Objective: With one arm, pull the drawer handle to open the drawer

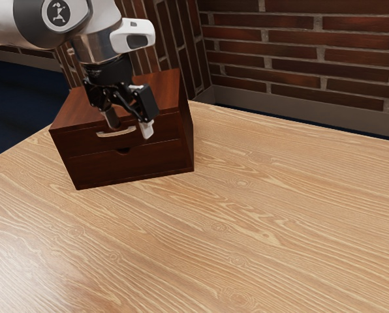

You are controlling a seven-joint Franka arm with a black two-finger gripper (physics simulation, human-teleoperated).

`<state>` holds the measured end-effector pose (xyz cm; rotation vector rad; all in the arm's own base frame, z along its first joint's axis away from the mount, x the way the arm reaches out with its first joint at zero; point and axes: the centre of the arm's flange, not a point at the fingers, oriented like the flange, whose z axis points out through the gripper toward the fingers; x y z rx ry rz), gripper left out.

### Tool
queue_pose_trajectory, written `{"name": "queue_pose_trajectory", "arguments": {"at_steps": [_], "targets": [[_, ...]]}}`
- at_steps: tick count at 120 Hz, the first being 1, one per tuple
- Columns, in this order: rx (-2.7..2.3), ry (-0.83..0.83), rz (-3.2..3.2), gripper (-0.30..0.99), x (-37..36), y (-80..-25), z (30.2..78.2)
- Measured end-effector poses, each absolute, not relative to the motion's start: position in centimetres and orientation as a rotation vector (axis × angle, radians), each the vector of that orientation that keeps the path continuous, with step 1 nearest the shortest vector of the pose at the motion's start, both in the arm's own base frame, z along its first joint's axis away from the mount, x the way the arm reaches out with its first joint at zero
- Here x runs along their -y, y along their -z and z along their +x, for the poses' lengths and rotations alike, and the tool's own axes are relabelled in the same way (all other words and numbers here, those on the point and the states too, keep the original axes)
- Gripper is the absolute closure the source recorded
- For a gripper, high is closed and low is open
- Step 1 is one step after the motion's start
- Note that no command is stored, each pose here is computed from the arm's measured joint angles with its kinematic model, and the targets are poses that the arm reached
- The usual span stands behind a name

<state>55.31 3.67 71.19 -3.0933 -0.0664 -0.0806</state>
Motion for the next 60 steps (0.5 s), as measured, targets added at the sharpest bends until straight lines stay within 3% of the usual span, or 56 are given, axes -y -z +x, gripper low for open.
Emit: {"name": "queue_pose_trajectory", "arguments": {"at_steps": [40, 60], "targets": [[0.064, 0.097, -3.097, 0.00, -3.7, -71.5, 55.2], [0.110, 0.308, -3.092, 0.00, -3.7, -79.3, 51.4]]}}
